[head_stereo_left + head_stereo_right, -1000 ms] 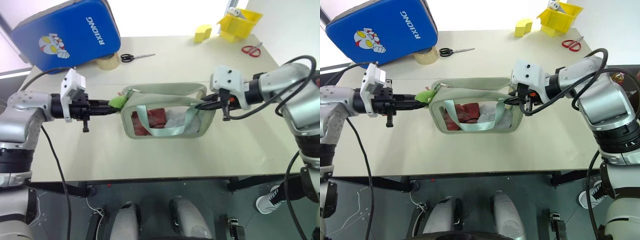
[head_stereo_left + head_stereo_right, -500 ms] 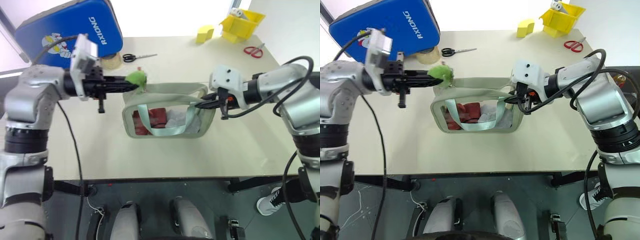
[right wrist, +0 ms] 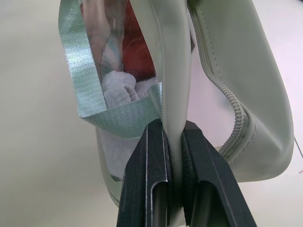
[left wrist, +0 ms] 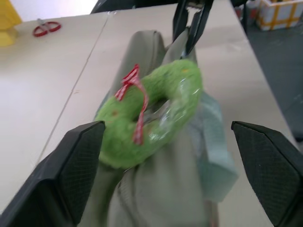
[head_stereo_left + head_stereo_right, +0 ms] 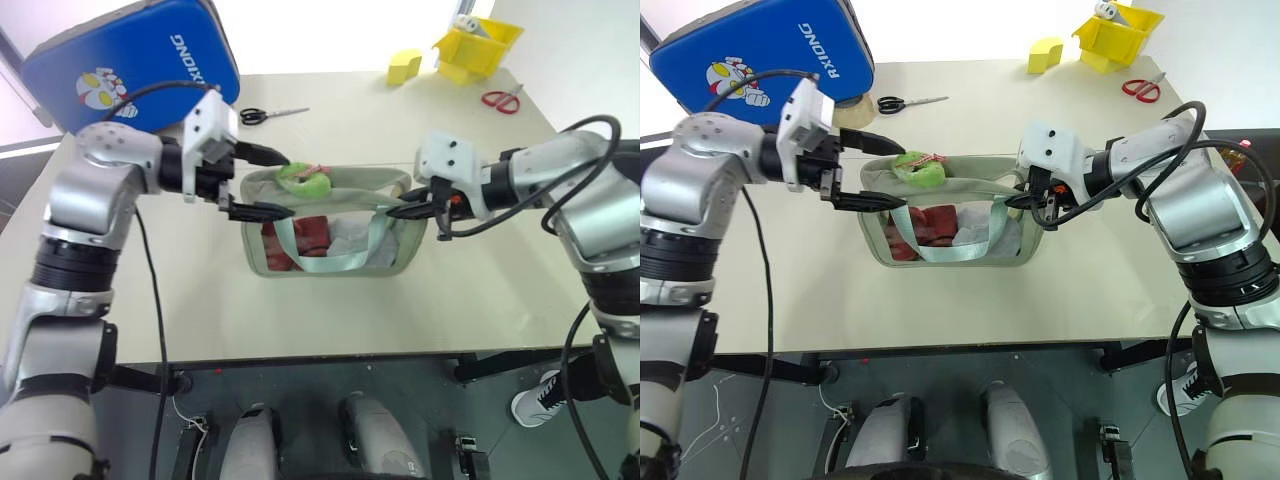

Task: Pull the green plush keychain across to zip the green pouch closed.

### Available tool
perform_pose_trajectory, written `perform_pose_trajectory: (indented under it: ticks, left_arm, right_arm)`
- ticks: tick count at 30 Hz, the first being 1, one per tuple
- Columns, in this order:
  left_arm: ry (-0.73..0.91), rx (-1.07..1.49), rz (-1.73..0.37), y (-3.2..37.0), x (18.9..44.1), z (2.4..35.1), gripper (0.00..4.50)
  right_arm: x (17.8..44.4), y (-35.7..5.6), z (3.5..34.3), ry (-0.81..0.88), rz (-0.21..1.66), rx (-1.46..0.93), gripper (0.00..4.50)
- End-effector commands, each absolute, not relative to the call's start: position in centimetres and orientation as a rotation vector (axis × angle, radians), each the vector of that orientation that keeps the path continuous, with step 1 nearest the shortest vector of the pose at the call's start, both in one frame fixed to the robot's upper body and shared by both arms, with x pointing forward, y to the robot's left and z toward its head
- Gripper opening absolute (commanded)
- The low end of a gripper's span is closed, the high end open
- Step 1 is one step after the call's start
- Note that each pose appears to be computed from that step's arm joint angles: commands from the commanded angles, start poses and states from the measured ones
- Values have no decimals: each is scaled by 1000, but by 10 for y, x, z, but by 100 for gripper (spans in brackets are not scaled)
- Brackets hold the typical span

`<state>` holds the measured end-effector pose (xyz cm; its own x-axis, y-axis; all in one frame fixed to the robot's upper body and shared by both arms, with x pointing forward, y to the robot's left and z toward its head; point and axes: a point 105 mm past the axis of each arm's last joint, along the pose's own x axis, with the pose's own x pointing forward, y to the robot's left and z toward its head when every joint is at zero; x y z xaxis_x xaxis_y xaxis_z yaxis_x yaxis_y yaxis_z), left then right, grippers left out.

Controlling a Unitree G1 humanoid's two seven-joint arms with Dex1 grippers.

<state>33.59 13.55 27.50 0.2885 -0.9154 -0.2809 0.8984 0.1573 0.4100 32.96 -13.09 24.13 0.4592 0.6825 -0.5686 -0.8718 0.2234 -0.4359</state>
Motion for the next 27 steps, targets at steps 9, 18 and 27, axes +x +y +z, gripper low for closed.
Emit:
perform_pose_trajectory:
  ticks: [9,18,27]
  left_arm:
    - [51,539,-1278,164,310,249,363]
    - [68,509,-1265,150,316,233,5]
    - [61,530,-1241,147,320,230,0]
  right_arm:
    - [326,-127,249,238,1098,-803,0]
    - [326,-127,252,242,1099,-800,0]
    - [300,-127,308,37,1210,-743,315]
